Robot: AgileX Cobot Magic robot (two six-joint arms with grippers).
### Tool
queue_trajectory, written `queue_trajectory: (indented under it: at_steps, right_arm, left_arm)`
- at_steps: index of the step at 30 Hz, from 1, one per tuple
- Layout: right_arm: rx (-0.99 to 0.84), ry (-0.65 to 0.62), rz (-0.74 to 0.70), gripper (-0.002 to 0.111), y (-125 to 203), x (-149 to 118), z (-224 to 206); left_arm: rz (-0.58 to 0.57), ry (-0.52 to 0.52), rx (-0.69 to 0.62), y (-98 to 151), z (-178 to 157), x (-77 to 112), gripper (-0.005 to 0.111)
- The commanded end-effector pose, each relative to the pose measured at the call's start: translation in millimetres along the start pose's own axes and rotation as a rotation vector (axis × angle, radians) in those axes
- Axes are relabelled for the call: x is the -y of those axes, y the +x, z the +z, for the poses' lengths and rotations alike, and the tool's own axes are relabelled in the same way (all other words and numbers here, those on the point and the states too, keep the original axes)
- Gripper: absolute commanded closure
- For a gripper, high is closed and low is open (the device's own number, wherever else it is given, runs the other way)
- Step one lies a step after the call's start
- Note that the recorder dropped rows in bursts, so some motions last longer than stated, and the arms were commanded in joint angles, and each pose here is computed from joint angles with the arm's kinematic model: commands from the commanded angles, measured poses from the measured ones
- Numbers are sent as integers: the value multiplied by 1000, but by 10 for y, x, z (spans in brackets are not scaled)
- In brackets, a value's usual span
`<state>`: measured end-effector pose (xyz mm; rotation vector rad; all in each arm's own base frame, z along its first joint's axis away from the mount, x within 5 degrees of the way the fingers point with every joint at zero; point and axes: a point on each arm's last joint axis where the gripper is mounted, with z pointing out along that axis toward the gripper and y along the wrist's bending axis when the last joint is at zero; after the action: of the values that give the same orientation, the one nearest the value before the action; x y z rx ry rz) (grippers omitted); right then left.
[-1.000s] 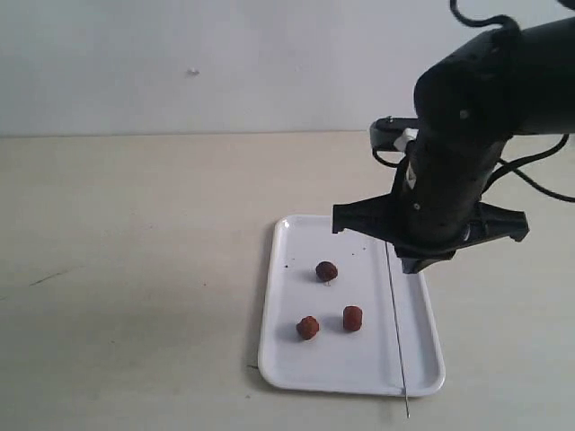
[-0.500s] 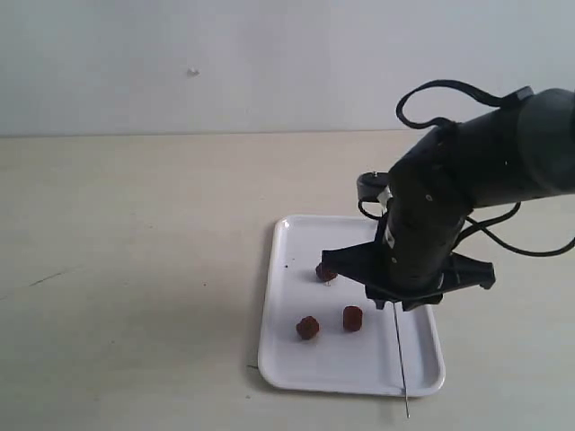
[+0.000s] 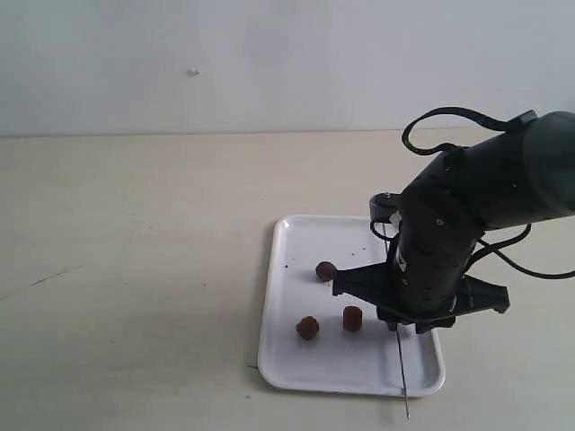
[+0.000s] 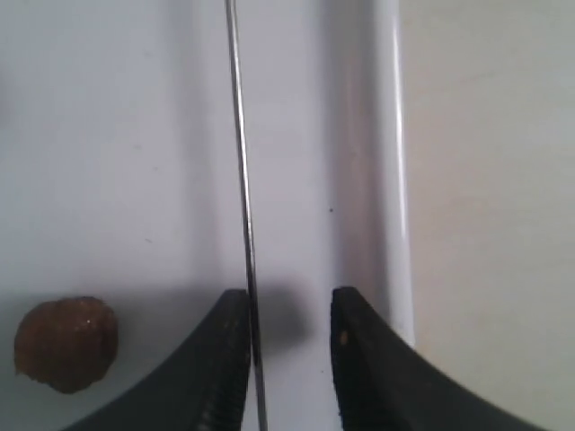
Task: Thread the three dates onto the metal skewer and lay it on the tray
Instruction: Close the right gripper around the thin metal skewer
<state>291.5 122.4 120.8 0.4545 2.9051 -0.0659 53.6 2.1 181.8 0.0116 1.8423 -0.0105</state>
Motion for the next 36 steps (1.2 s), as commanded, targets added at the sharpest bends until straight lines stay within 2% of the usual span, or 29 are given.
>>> queue_trajectory:
  at_steps: [1, 9, 23, 36]
  right_arm:
    - [-25, 3, -29, 76, 31, 4, 12]
    - [-60, -31, -82, 76, 65, -24, 11]
    - [-113, -2, -150, 76, 112, 7, 7]
    - [-137, -17, -132, 76, 134, -8, 11]
  left_arm:
    - [-6, -1, 11, 0, -1, 0, 107]
    - [-6, -1, 11, 0, -1, 0, 107]
    - [-6, -1, 11, 0, -1, 0, 107]
    - [-6, -1, 11, 0, -1, 0, 107]
